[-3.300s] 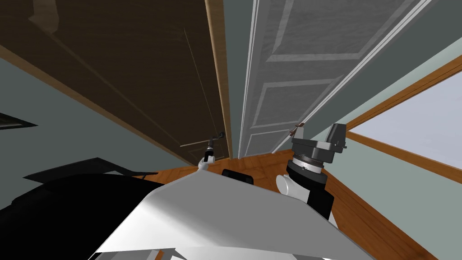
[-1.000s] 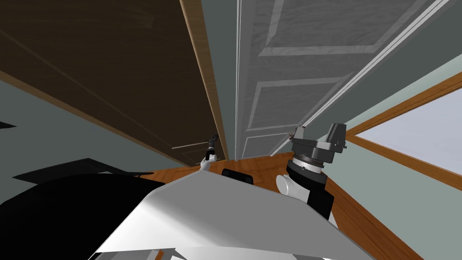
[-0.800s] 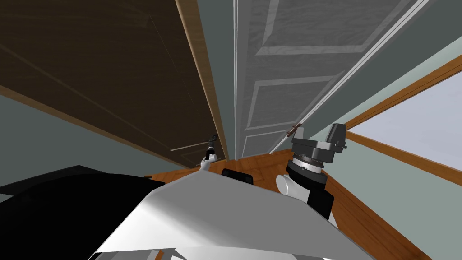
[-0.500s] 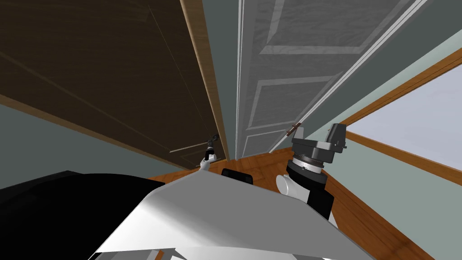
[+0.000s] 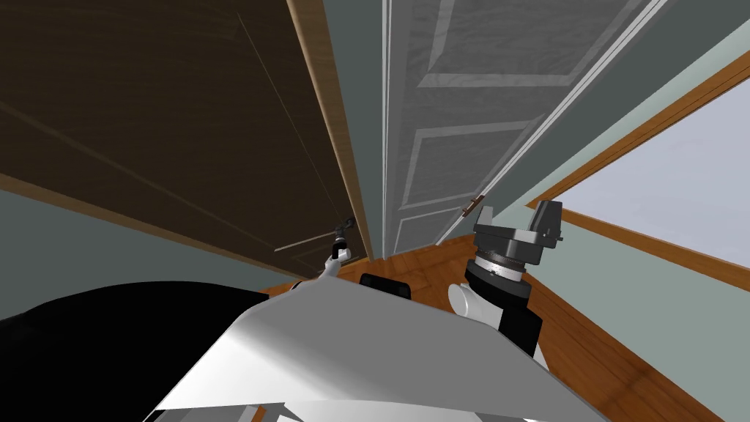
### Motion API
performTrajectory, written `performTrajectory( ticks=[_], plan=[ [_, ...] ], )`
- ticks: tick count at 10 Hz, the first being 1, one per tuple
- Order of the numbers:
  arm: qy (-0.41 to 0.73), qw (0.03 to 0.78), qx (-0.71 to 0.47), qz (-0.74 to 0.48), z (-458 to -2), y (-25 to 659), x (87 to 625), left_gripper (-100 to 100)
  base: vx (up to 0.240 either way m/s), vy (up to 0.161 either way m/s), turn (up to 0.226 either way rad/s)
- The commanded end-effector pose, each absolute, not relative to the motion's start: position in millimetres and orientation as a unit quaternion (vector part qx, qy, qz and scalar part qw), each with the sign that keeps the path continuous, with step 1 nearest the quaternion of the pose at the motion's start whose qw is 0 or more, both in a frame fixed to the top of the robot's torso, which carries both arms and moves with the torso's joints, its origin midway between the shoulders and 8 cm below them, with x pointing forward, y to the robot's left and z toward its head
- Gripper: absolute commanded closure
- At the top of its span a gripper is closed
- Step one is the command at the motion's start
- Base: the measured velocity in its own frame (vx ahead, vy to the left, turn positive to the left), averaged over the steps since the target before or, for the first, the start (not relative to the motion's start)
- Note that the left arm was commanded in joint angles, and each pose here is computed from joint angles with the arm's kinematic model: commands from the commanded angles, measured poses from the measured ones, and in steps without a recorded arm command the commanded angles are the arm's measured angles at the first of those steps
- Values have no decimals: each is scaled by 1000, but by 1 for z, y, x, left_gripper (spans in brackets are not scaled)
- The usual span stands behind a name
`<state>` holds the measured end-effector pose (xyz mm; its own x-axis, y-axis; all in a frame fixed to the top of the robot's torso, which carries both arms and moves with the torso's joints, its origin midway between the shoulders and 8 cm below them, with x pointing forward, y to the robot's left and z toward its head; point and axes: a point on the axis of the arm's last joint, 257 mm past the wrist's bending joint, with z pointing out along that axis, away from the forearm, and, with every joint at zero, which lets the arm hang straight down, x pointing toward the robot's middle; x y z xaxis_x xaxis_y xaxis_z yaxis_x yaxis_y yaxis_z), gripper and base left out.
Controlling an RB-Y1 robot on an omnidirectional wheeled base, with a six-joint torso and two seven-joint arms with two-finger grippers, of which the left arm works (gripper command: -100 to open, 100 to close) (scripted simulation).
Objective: Push the door open
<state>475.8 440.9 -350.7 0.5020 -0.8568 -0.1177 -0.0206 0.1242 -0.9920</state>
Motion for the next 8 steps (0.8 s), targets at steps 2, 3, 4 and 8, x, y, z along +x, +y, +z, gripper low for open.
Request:
performTrajectory(
  ticks=[2, 3, 4, 8],
  plan=[
    [356, 668, -577, -307, -340, 468, 465, 100, -51, 98, -128],
    [352, 670, -578, -305, -340, 471, 464, 100, -8, 60, -44],
    [352, 670, -578, -305, -340, 471, 464, 100, 8, 48, -18],
    [337, 678, -584, -295, -337, 483, 459, 100, -12, 44, -20]
  ],
)
